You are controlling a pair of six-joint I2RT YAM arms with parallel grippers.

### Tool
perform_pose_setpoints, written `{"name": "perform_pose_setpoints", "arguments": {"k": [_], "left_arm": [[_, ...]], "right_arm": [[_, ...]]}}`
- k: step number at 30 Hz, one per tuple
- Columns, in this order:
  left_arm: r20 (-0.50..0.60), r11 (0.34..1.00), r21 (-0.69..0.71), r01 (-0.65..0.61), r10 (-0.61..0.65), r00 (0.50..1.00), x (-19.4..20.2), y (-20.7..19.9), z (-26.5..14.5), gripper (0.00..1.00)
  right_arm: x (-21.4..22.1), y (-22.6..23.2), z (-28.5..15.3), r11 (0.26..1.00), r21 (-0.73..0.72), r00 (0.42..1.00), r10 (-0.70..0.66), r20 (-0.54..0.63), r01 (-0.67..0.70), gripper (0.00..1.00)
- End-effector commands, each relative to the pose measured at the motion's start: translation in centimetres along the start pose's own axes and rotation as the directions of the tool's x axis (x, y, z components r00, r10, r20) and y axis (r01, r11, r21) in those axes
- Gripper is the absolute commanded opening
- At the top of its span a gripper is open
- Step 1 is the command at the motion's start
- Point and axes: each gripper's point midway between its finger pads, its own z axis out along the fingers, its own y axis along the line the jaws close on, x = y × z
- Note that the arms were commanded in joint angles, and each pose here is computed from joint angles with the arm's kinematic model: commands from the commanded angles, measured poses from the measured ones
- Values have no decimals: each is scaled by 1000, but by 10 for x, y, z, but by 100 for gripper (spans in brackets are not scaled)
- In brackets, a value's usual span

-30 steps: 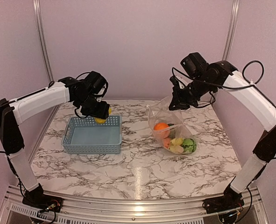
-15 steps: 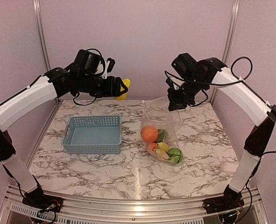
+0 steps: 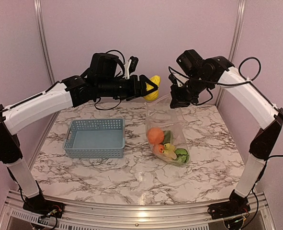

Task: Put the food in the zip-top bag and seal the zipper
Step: Place the fake fruit in the zipper food storage bag.

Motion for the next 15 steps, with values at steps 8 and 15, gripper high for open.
{"name": "perform_pose_setpoints", "arguments": {"k": [8, 15], "left_arm": [[-51, 999, 24, 36, -34, 998, 28, -17, 40, 52], [-100, 999, -11, 53, -54, 994, 50, -14, 51, 53]], "right_arm": [[-11, 10, -17, 999, -36, 997, -3, 79, 6, 0], [-18, 9, -25, 999, -27, 993, 21, 116, -18, 0]]}}
